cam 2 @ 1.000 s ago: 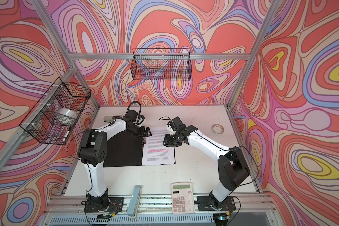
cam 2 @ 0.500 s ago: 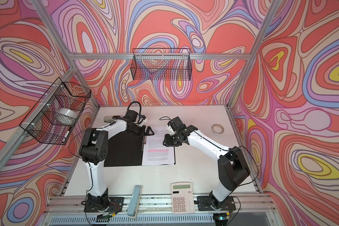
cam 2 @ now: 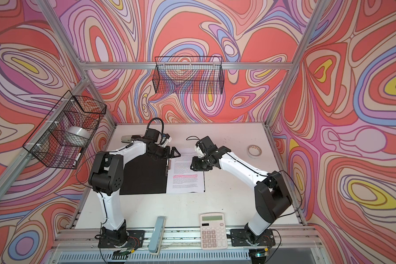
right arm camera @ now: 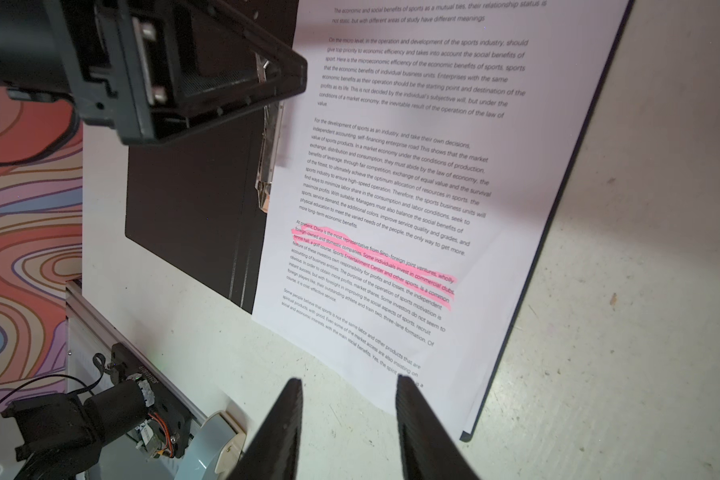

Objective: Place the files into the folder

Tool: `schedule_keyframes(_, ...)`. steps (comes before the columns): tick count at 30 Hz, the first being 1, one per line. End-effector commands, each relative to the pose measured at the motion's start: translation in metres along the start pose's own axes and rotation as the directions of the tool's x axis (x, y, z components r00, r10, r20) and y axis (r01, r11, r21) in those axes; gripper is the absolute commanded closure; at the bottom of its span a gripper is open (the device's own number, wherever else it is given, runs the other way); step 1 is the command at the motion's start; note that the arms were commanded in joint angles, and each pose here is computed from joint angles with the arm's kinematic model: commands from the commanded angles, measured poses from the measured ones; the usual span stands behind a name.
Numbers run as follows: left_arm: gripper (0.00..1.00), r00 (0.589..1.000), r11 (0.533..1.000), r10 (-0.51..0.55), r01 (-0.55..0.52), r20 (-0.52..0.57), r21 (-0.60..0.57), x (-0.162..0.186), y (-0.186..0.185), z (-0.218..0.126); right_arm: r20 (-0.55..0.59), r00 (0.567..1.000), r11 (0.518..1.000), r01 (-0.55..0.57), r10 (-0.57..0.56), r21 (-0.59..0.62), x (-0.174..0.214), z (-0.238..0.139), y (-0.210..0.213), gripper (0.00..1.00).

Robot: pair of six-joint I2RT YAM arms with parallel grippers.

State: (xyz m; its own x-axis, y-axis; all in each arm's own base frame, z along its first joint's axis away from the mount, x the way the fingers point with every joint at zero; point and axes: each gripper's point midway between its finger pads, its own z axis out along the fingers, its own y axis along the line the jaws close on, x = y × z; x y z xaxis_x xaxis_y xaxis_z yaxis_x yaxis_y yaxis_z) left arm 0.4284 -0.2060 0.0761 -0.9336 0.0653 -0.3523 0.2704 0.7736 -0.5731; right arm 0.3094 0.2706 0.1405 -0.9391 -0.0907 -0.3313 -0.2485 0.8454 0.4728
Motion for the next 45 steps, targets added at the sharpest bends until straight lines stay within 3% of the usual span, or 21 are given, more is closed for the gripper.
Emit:
schedule_keyframes(1,0.0,0.999,1.0,0.011,-0.013,0.047,0.025,-0.008,-0.014,-0.02,0.015,1.0,1.0,0.018,-0.018,0.003,-0.006,-0.002,0.004,0.6)
schedule_keyframes(8,0.0,0.999,0.997,0.0,-0.002,0.032,0.073,0.007,-0.026,-0.03,0.024,1.0,0.998,-0.007,0.005,0.065,-0.008,0.004,-0.01,0.6)
schedule_keyframes(16,0.0,1.0,0.991,0.016,-0.017,0.003,0.134,0.027,-0.043,-0.044,0.075,0.979,0.974,-0.195,0.187,0.119,-0.023,0.011,-0.066,0.57)
schedule_keyframes(20,0.0,0.997,0.993,0.071,-0.074,0.033,0.089,0.027,-0.048,-0.062,0.059,0.962,0.959,-0.271,0.267,0.077,-0.024,0.023,-0.087,0.56)
schedule_keyframes(24,0.0,0.989,0.992,0.121,-0.122,0.08,0.009,0.026,-0.049,-0.087,0.023,0.96,0.959,-0.28,0.279,0.039,-0.021,0.036,-0.085,0.56)
schedule_keyframes(28,0.0,0.986,0.991,0.112,-0.101,0.128,-0.085,0.029,-0.037,-0.106,-0.025,0.955,0.955,-0.294,0.294,0.033,-0.012,0.054,-0.091,0.55)
schedule_keyframes(34,0.0,0.99,0.99,0.075,-0.059,0.118,-0.128,0.045,-0.022,-0.118,-0.059,0.952,0.954,-0.298,0.3,0.038,-0.003,0.065,-0.095,0.56)
schedule_keyframes(40,0.0,0.99,0.981,0.074,-0.051,0.12,-0.189,0.057,-0.006,-0.141,-0.022,0.969,0.968,-0.244,0.245,0.058,-0.018,0.047,-0.09,0.56)
schedule_keyframes(45,0.0,0.983,0.922,0.166,-0.128,0.074,-0.367,0.065,0.016,-0.166,0.006,0.985,0.982,-0.17,0.17,0.081,-0.034,0.019,-0.077,0.57)
